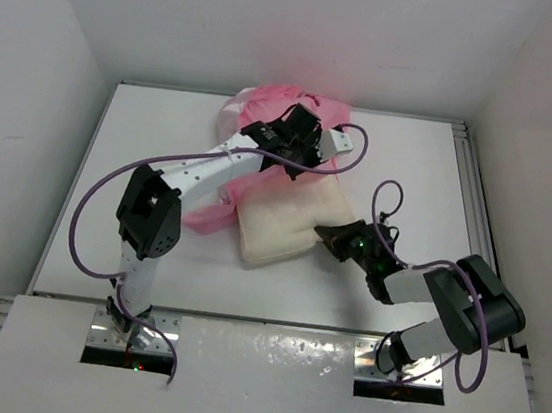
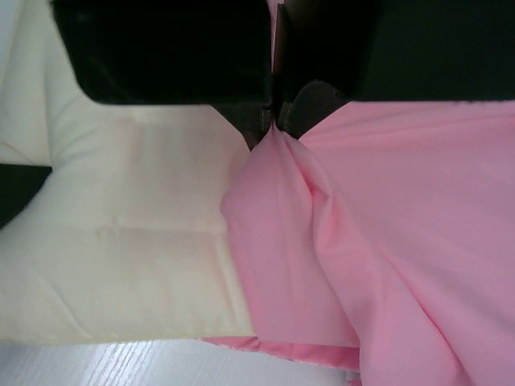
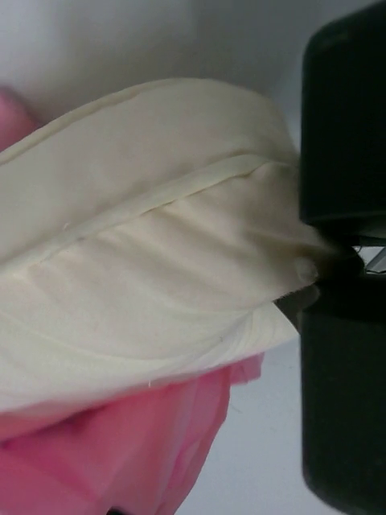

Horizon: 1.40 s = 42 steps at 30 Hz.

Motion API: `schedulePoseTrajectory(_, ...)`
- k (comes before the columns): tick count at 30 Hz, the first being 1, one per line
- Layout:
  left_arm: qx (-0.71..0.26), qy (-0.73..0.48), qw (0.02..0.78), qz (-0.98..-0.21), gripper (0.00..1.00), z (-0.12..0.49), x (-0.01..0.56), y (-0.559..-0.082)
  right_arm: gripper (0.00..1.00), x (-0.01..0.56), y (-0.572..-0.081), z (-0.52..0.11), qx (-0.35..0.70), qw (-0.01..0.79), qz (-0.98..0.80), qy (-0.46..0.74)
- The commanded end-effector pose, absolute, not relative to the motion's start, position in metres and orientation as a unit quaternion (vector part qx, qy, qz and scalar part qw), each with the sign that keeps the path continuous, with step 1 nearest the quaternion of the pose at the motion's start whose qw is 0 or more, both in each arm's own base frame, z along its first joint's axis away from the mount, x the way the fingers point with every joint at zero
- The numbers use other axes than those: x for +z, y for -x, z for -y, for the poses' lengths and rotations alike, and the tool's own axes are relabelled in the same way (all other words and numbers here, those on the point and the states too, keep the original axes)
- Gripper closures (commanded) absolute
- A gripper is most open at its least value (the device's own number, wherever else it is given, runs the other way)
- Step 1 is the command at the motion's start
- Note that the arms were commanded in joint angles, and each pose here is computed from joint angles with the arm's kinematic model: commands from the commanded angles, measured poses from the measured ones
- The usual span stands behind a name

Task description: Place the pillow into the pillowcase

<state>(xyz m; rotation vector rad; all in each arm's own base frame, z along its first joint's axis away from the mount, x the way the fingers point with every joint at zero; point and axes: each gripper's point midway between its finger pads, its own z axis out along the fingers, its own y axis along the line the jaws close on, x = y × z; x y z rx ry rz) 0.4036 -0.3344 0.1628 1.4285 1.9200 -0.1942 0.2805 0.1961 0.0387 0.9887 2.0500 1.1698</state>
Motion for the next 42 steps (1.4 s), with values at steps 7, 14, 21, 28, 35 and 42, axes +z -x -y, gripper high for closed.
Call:
schedulePoseTrajectory(7, -0.129, -0.538, 0.44, -0.707, 1.0, 0.336, 0.27, -0.377, 1.0, 0.211, -0.362, -0.158, 0.528, 0.507, -0.601, -0.32)
schedulePoseTrajectory(14, -0.199, -0.524, 0.497, -0.663, 1.0, 0.359, 0.365, -0.363, 1.0, 0.331, -0.365, -0.165, 0.555, 0.587, -0.548, -0.219)
schedulePoseTrajectory(21, -0.241, -0.485, 0.566, -0.622, 1.0, 0.357, 0.451, -0.352, 1.0, 0.396, -0.356, -0.186, 0.491, 0.654, -0.567, -0.096)
schedulePoseTrajectory(28, -0.297, -0.513, 0.536, -0.601, 1.0, 0.371, 0.447, -0.324, 1.0, 0.347, -0.368, -0.222, 0.469, 0.615, -0.63, -0.079)
schedulePoseTrajectory(35, -0.308, -0.514, 0.568, -0.564, 1.0, 0.364, 0.487, -0.305, 1.0, 0.239, -0.395, -0.228, 0.367, 0.554, -0.74, -0.109)
schedulePoseTrajectory(42, -0.276, -0.502, 0.571, -0.588, 1.0, 0.346, 0.478, -0.322, 1.0, 0.205, -0.399, -0.235, 0.336, 0.536, -0.766, -0.113)
